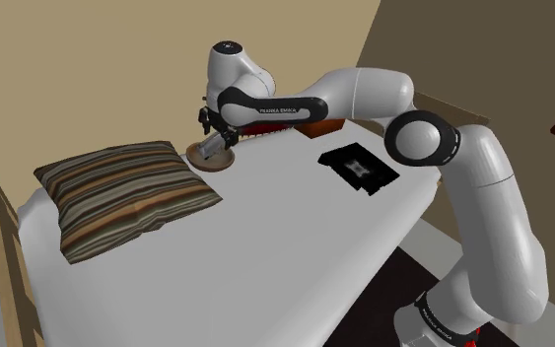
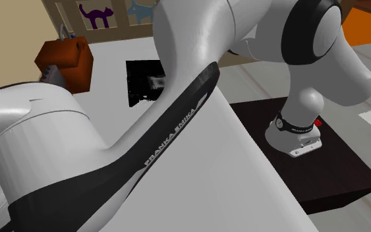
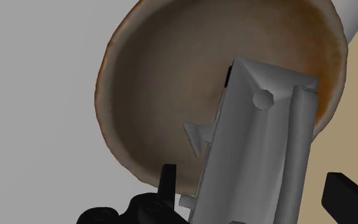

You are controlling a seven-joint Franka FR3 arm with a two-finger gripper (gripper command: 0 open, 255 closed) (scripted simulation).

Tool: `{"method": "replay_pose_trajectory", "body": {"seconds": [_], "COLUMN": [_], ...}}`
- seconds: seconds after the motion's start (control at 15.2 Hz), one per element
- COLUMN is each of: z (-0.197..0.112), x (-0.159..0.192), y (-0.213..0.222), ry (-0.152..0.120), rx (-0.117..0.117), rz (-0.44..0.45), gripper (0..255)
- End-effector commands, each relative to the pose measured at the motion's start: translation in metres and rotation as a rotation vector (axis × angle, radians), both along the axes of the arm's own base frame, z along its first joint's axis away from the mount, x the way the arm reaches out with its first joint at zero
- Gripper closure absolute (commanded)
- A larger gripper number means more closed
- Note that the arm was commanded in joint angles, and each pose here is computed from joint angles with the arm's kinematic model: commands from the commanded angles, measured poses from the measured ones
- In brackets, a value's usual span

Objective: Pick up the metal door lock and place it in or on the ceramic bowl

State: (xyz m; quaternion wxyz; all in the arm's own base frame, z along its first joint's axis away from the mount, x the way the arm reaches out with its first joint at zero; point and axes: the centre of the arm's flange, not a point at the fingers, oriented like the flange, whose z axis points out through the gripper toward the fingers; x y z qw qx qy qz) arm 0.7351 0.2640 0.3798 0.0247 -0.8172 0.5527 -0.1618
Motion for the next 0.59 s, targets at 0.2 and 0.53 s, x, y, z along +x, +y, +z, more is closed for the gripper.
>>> {"method": "replay_pose_trajectory", "body": {"seconds": [0.2, 0.53], "z": [0.022, 0.045], "x": [-0.009, -0.016], "y": [0.005, 0.008], "ry": [0.001, 0.001], "rx": [0.0, 0.0], "rz": [0.0, 0.0], "gripper": [0, 0]}}
